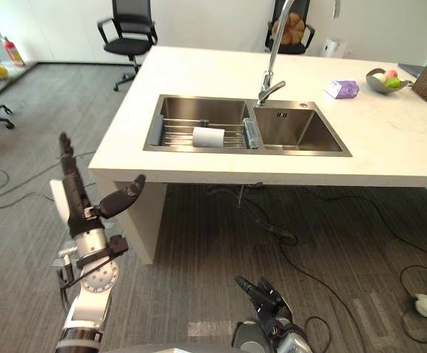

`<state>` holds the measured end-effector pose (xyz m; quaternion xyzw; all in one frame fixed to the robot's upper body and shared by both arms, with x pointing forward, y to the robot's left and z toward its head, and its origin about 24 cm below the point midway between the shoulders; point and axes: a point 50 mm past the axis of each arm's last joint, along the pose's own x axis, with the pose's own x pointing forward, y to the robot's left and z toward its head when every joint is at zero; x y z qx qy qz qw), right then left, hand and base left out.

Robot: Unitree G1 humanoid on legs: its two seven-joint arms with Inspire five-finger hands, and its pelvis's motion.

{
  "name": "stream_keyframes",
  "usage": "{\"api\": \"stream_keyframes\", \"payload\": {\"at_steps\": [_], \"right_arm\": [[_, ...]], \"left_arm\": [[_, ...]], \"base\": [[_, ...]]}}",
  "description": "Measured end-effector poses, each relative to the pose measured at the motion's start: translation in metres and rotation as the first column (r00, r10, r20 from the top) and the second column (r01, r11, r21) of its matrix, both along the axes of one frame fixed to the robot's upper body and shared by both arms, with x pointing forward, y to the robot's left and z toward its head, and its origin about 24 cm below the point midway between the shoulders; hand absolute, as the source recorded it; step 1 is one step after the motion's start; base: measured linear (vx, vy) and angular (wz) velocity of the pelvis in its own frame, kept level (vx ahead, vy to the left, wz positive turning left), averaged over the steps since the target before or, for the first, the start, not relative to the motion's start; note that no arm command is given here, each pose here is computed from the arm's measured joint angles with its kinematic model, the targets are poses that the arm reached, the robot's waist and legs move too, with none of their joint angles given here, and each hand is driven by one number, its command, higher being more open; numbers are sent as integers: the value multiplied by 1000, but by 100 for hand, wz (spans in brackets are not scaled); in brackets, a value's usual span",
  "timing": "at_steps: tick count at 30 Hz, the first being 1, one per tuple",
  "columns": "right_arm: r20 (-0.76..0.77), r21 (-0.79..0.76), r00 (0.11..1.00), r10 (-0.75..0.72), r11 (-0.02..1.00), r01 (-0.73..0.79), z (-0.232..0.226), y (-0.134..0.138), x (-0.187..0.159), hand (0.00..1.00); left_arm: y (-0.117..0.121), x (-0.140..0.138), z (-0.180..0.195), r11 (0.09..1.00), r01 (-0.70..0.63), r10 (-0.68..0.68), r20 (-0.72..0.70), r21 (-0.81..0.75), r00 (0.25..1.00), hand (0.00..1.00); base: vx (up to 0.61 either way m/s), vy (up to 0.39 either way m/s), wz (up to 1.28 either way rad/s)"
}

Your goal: Walk over to the sink, pick up the cup, carry it to the dishwasher, place the cup inside the dishwasher, then close the dishwasher door

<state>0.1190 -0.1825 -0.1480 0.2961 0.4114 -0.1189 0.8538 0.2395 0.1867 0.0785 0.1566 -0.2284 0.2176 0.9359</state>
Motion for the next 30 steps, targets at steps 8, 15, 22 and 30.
{"api": "stream_keyframes", "payload": {"at_steps": [8,15,22,30], "right_arm": [[-75,-34,997,33,999,-36,-2,-12,-6,100],[-142,-40,984,107,993,-113,-4,-17,-19,100],[-226,-45,965,133,988,-146,-10,-24,-33,100],[-234,-64,964,126,987,-145,-11,-21,-30,100]], "left_arm": [[-35,3,14,990,135,-136,19,29,991,100],[-38,-7,9,980,179,-174,-69,83,982,100],[-42,3,24,924,285,-265,-111,255,958,100],[-46,45,43,816,370,-313,-200,443,929,100]], "base": [[334,-165,-15],[136,-99,17],[249,37,-10],[98,50,0]]}}
